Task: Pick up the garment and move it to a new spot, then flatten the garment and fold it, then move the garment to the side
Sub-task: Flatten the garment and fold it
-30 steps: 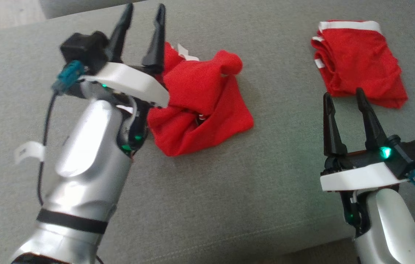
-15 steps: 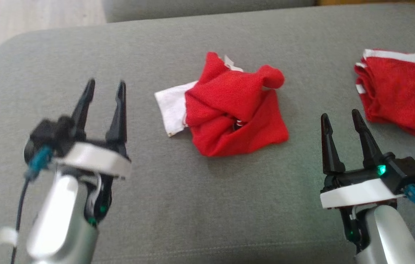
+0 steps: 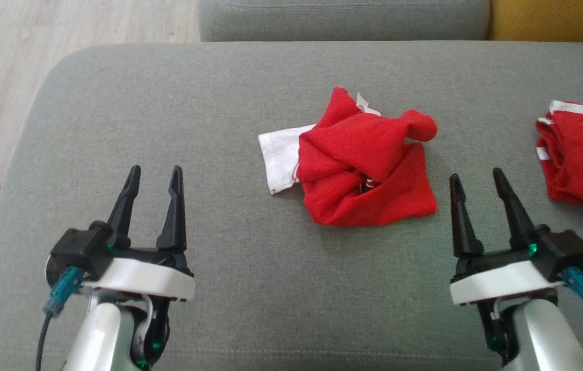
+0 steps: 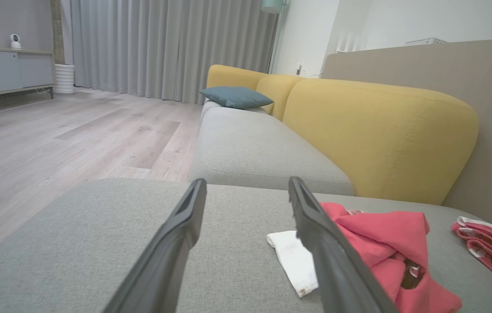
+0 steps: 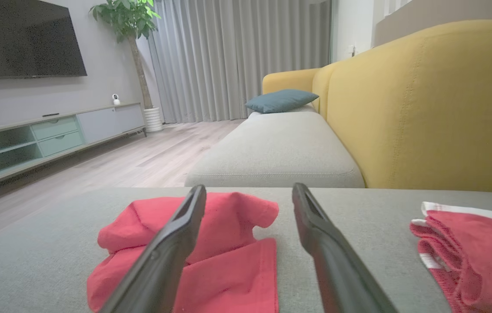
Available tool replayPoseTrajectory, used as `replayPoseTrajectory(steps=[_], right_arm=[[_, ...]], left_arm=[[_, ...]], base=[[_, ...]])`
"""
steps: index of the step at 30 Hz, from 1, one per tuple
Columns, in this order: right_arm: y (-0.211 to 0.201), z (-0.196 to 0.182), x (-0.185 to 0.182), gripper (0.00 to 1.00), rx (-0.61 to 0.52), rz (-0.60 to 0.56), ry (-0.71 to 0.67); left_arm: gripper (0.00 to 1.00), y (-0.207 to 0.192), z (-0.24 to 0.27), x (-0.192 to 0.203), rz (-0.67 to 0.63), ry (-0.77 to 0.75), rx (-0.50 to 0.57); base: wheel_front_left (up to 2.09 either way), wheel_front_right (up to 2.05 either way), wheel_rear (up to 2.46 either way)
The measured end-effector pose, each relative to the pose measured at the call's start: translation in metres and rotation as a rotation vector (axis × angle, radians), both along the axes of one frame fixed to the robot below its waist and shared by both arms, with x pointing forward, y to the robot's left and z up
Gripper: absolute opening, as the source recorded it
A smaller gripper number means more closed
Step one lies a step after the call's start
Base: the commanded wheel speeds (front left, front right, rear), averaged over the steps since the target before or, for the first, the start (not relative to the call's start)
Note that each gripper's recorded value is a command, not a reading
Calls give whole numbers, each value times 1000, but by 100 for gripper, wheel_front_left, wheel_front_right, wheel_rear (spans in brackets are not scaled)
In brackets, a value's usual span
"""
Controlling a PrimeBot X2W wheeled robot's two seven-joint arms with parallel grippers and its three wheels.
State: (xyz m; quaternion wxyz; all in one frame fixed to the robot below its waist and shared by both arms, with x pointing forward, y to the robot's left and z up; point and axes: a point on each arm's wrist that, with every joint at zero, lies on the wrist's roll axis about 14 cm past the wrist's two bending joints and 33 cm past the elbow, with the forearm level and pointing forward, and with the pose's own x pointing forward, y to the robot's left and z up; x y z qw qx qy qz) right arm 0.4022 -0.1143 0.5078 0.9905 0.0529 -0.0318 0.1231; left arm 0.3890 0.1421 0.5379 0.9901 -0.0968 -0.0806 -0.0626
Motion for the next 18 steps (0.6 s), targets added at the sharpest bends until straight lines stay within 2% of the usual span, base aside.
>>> replayPoseTrajectory(steps=[8, 18], right_arm=[[42, -15, 12, 100, -51, 126, 76], [68, -70, 46, 100, -173, 208, 292]], left_arm=[[100, 6, -10, -1, 16, 27, -4], [100, 23, -25, 0, 68, 73, 3]], base=[[0, 0, 0], [0, 0, 0]])
